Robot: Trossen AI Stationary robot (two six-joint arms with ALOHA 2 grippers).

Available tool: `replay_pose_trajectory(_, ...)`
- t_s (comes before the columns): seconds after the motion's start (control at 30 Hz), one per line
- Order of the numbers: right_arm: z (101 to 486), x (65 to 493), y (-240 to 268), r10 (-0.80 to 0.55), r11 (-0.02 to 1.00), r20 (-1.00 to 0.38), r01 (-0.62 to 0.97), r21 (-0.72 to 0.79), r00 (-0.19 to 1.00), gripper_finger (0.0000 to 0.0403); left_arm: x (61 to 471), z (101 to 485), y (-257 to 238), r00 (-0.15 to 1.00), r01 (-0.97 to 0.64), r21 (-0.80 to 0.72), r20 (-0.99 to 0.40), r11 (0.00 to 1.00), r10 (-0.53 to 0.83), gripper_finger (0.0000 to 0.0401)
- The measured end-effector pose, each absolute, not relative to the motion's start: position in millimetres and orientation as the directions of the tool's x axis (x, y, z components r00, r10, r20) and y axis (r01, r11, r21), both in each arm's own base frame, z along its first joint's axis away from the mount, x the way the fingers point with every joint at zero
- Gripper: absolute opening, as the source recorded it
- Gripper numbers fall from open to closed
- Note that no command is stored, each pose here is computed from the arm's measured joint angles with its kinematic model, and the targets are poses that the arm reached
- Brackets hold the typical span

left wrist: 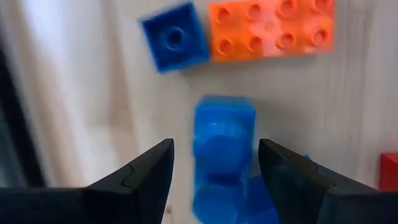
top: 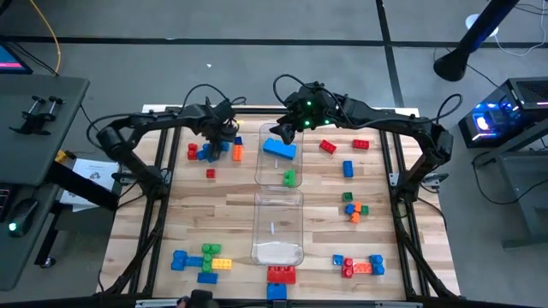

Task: Sort blocks by size
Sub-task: Put the large blue game piece in the top transparent bin

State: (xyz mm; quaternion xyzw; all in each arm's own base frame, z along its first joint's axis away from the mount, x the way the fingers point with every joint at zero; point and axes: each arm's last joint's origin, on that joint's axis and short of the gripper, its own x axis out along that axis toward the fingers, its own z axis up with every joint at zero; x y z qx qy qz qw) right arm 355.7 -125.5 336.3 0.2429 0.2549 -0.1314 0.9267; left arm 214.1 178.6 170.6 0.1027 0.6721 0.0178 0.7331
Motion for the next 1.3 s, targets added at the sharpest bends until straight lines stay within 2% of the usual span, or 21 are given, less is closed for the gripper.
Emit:
replay_pose_trajectory(0.2, 336.3, 355.7, -125.8, -0.130, 0.845, -0.537, 0.376, 0.379, 0.833, 0.0254, 219.6, 144.0, 182.5, 0.030, 0.111, 0.108, -0.994, 0.988, 0.105, 0.0223)
replay_pose_trajectory(0.33, 336.2, 355.6, -125.8, -0.130, 0.845, -0.538, 0.377, 0.380, 0.833, 0.0254, 222.5, 134.7, 185.6, 0.003, 0.021, 0.112, -0.994, 0.993, 0.112, 0.0221)
replay_pose_trajectory(0.4, 336.2, 355.6, -125.8, -0.130, 0.844, -0.538, 0.377, 0.380, 0.833, 0.0254, 222.7, 136.3, 184.2, 0.006, 0.006, 0.115, -0.993, 0.993, 0.115, 0.0206)
replay_pose_trajectory(0.47, 338.0, 355.7, -125.8, -0.130, 0.845, -0.535, 0.375, 0.381, 0.835, 0.0254, 222.5, 142.0, 182.0, 0.024, 0.000, 0.131, -0.991, 0.991, 0.131, 0.0172)
replay_pose_trajectory(0.57, 350.3, 355.6, -125.7, -0.130, 0.860, -0.500, 0.349, 0.373, 0.856, 0.0254, 223.1, 168.9, 183.0, 0.108, -0.057, 0.198, -0.973, 0.979, 0.203, 0.0100)
replay_pose_trajectory(0.7, 380.9, 349.4, -125.1, -0.158, 0.889, -0.424, 0.315, 0.331, 0.892, 0.0254, 218.9, 214.5, 181.1, 0.281, -0.228, 0.211, -0.920, 0.951, 0.272, 0.0100)
replay_pose_trajectory(0.8, 396.9, 340.3, -124.7, -0.216, 0.887, -0.417, 0.356, 0.294, 0.883, 0.0254, 219.6, 256.5, 171.7, 0.488, -0.367, 0.163, -0.804, 0.916, 0.339, 0.0100)
replay_pose_trajectory(0.87, 401.1, 331.7, -123.1, -0.257, 0.876, -0.459, 0.406, 0.262, 0.850, 0.0254, 223.1, 277.3, 157.6, 0.624, -0.378, 0.079, -0.714, 0.922, 0.317, 0.0100)
replay_pose_trajectory(0.97, 401.4, 316.2, -118.6, -0.280, 0.868, -0.545, 0.451, 0.209, 0.790, 0.0254, 240.3, 299.5, 128.1, 0.778, -0.304, 0.015, -0.573, 0.952, 0.258, 0.0100)
replay_pose_trajectory(1.1, 388.0, 294.9, -111.7, -0.273, 0.839, -0.690, 0.517, 0.170, 0.670, 0.0254, 274.3, 298.7, 87.8, 0.852, -0.167, 0.011, -0.501, 0.986, 0.150, 0.0100)
replay_pose_trajectory(1.17, 377.5, 285.9, -108.2, -0.250, 0.820, -0.761, 0.549, 0.162, 0.599, 0.0254, 293.8, 284.7, 73.3, 0.849, -0.124, 0.018, -0.516, 0.992, 0.115, 0.0100)
replay_pose_trajectory(1.3, 357.7, 269.2, -96.4, -0.208, 0.785, -0.836, 0.596, 0.167, 0.508, 0.0254, 327.3, 250.5, 62.4, 0.832, -0.124, 0.042, -0.540, 0.991, 0.126, 0.0100)
